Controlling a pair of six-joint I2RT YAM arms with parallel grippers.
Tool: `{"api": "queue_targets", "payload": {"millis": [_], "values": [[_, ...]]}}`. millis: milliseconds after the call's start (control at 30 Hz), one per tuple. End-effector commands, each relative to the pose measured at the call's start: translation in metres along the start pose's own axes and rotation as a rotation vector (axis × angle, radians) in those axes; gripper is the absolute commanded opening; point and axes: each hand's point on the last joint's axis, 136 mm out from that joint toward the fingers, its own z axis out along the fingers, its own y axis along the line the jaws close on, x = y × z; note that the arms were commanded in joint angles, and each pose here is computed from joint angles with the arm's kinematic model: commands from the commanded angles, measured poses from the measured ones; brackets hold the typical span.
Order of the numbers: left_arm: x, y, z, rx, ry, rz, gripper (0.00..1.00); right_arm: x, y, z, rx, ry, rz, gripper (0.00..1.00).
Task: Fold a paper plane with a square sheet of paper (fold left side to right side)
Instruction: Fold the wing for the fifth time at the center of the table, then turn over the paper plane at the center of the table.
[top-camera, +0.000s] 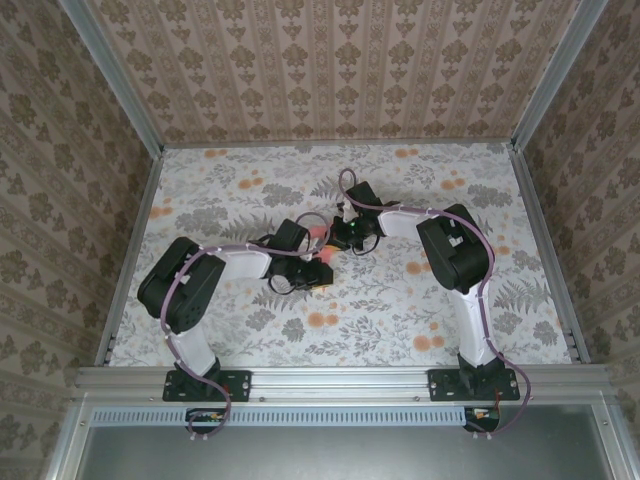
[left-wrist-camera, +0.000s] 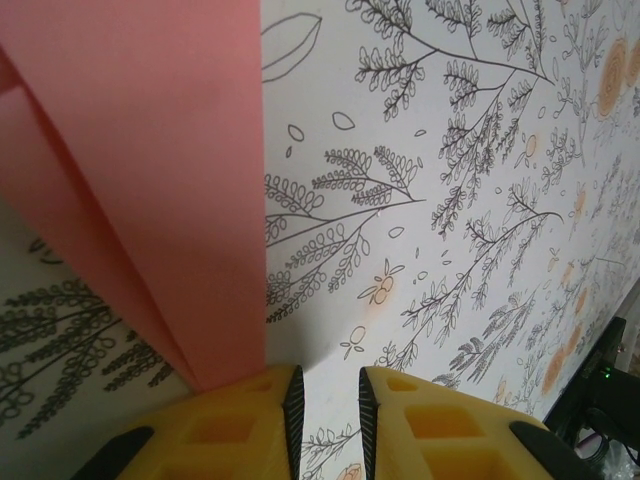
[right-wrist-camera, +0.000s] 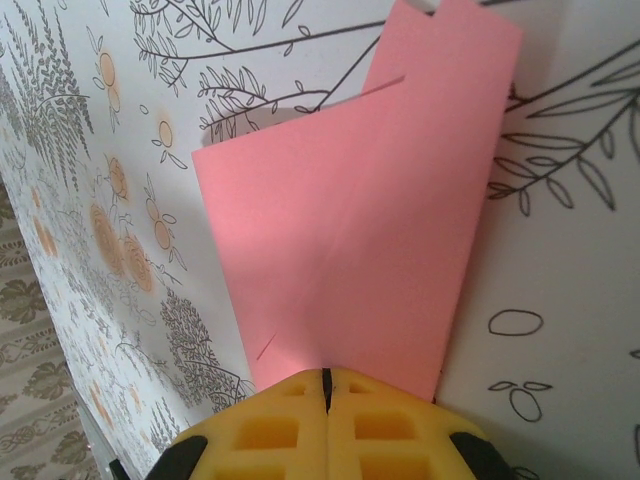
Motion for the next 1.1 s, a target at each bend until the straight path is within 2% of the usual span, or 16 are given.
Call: {"api": "queue_targets", "payload": {"millis": [0,467,700,767,900,1067], "values": [[0.027,0.013,0.006,-0.035,0.065,-0.052,0.25,0.013,-0.045,0.012,0.149,0.036,0.057,0.00],[0.057,0.010,0.002,-0.042,0.095,-0.056,0.25,0.013,-0.049,0.012,0.157,0.038,0.071,0.00],[0.052,0.005,-0.003,-0.038,0.071,-0.036,0.25,0.009,-0.042,0.011,0.137,0.029,0.056,0.00],[0.045,-0.005,-0.011,-0.024,0.047,0.000,0.26,0.003,-0.034,0.008,0.116,0.011,0.037,0.00],[0.024,-0.036,-0.041,0.046,-0.055,0.100,0.34,-0.015,-0.008,-0.007,0.059,-0.048,-0.016,0.01],[-0.010,-0.054,-0.097,0.086,-0.231,0.161,0.48,-0.041,0.030,-0.039,0.008,-0.145,-0.100,0.12]]}}
